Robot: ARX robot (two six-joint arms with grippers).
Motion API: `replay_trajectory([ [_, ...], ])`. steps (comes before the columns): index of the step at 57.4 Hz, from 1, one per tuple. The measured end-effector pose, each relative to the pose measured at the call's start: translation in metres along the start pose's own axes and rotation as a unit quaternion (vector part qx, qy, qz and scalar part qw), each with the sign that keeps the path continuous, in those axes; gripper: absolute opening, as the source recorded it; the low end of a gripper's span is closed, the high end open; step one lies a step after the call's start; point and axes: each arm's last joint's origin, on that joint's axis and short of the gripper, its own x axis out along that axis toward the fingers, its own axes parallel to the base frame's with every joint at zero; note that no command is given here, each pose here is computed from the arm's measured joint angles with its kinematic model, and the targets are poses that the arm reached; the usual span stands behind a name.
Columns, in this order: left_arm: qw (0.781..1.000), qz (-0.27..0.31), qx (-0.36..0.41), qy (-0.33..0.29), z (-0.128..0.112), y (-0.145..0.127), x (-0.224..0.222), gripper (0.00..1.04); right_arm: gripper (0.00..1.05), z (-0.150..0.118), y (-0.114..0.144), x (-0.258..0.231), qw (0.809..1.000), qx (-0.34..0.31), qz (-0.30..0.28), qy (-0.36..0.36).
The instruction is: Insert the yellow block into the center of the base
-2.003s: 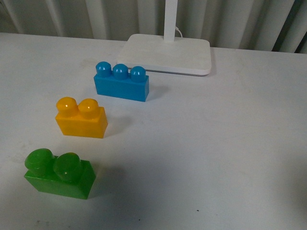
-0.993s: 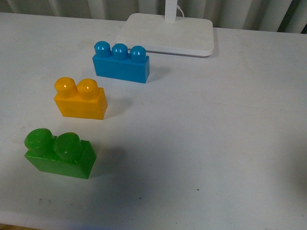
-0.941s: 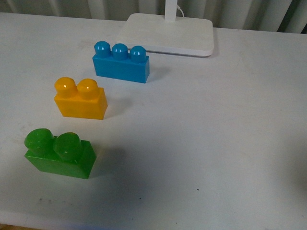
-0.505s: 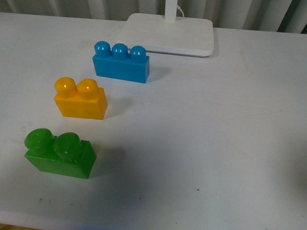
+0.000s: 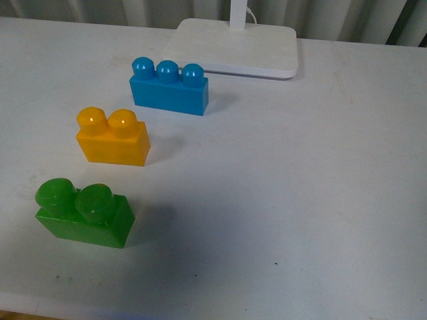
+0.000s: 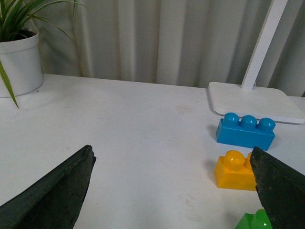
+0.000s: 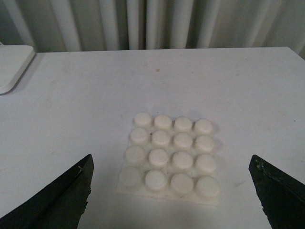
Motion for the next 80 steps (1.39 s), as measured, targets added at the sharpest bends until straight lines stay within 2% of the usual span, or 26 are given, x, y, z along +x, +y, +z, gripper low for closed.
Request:
replay_trajectory([
  [7, 1.000, 0.000, 0.000, 0.000, 0.000, 0.000, 0.000, 0.98, 0.96, 0.010, -0.017, 0.028, 0.998, -0.019, -0.022, 0.048],
  [17, 1.000, 0.000, 0.000, 0.000, 0.000, 0.000, 0.000, 0.98, 0.96, 0.003, -0.036, 0.074, 0.991, -0.035, -0.033, 0.126],
  [25, 1.000, 0.000, 0.000, 0.000, 0.000, 0.000, 0.000, 0.98, 0.96, -0.001, -0.041, 0.099, 0.986, -0.045, -0.034, 0.158],
  [55, 1.000, 0.000, 0.000, 0.000, 0.000, 0.000, 0.000, 0.98, 0.96, -0.010, -0.056, 0.150, 0.977, -0.035, -0.030, 0.209],
  [69, 1.000, 0.000, 0.000, 0.000, 0.000, 0.000, 0.000, 0.98, 0.96, -0.007, -0.053, 0.153, 0.976, -0.012, -0.012, 0.216],
  [80, 1.000, 0.000, 0.000, 0.000, 0.000, 0.000, 0.000, 0.98, 0.96, -0.009, -0.044, 0.151, 0.973, -0.026, 0.009, 0.228],
])
